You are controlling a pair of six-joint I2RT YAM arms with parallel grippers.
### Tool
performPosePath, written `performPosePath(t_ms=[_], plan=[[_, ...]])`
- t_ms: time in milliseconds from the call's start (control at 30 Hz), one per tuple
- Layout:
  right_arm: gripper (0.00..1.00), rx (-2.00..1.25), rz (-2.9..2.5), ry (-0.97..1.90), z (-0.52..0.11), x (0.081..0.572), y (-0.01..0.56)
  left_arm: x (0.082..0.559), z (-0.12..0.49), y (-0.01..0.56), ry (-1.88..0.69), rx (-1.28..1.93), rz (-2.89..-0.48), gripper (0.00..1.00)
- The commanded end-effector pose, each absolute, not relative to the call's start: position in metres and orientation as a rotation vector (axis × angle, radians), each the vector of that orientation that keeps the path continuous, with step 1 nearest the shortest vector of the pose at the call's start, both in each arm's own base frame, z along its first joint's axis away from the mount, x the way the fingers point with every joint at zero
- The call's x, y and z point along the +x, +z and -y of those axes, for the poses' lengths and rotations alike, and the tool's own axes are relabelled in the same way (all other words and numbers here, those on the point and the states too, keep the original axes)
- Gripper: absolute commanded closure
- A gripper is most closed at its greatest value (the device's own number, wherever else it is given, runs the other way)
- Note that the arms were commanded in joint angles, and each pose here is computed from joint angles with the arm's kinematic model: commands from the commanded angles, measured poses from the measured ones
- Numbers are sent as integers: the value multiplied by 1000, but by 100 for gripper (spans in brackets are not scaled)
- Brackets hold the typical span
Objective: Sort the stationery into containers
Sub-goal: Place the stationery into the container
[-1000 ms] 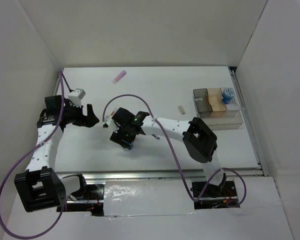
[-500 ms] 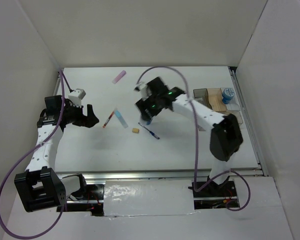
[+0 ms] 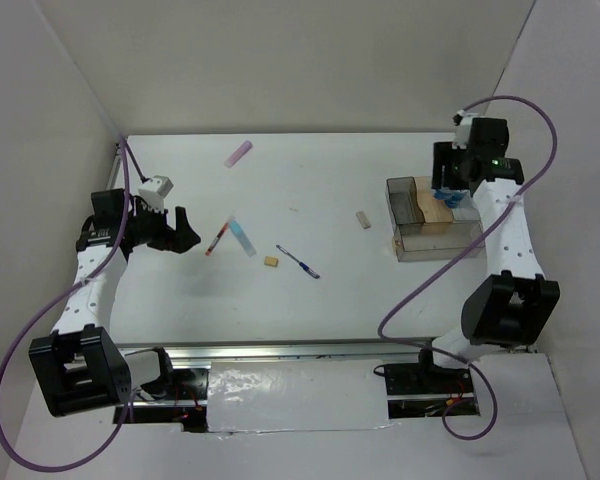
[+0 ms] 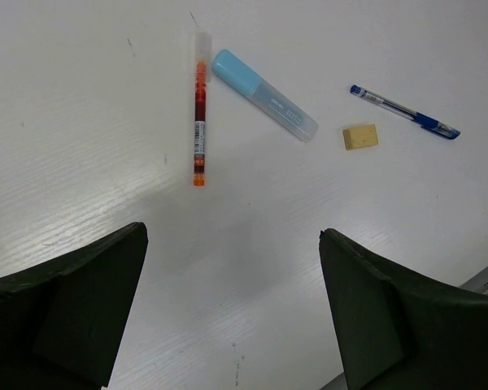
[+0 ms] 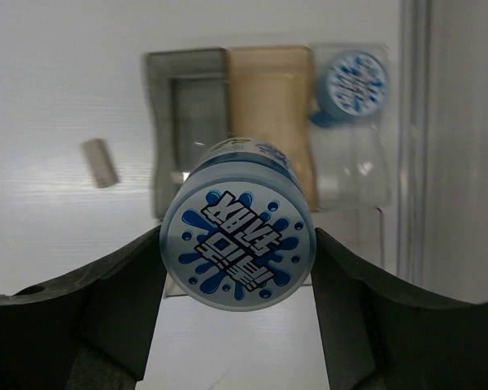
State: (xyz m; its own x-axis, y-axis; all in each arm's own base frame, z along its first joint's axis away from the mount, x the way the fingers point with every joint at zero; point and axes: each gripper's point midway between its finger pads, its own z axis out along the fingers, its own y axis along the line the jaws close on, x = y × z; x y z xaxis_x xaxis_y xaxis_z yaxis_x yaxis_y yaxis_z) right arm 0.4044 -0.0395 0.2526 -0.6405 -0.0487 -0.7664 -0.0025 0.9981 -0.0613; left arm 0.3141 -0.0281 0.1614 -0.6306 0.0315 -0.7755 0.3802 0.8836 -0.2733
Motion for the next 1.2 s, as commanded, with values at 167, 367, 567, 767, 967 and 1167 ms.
performPosePath(t_ms=[167, 367, 567, 767, 967, 1167], plan=[[91, 244, -2391, -316, 146, 404, 215, 325, 29, 175, -534, 314, -2136, 1], [91, 329, -2368, -413, 166, 417, 208, 328, 29, 171, -546, 304, -2148, 1], [92, 374, -2337, -439, 177, 432, 205, 329, 28, 168, -545, 301, -2151, 1], [92, 395, -2359, -407, 176, 441, 191, 330, 28, 164, -546, 300, -2155, 1], [92, 410, -2384, -381, 175, 447, 177, 331, 27, 165, -537, 301, -2152, 1], [92, 409, -2383, -349, 171, 454, 169, 331, 27, 165, -535, 303, -2152, 1]])
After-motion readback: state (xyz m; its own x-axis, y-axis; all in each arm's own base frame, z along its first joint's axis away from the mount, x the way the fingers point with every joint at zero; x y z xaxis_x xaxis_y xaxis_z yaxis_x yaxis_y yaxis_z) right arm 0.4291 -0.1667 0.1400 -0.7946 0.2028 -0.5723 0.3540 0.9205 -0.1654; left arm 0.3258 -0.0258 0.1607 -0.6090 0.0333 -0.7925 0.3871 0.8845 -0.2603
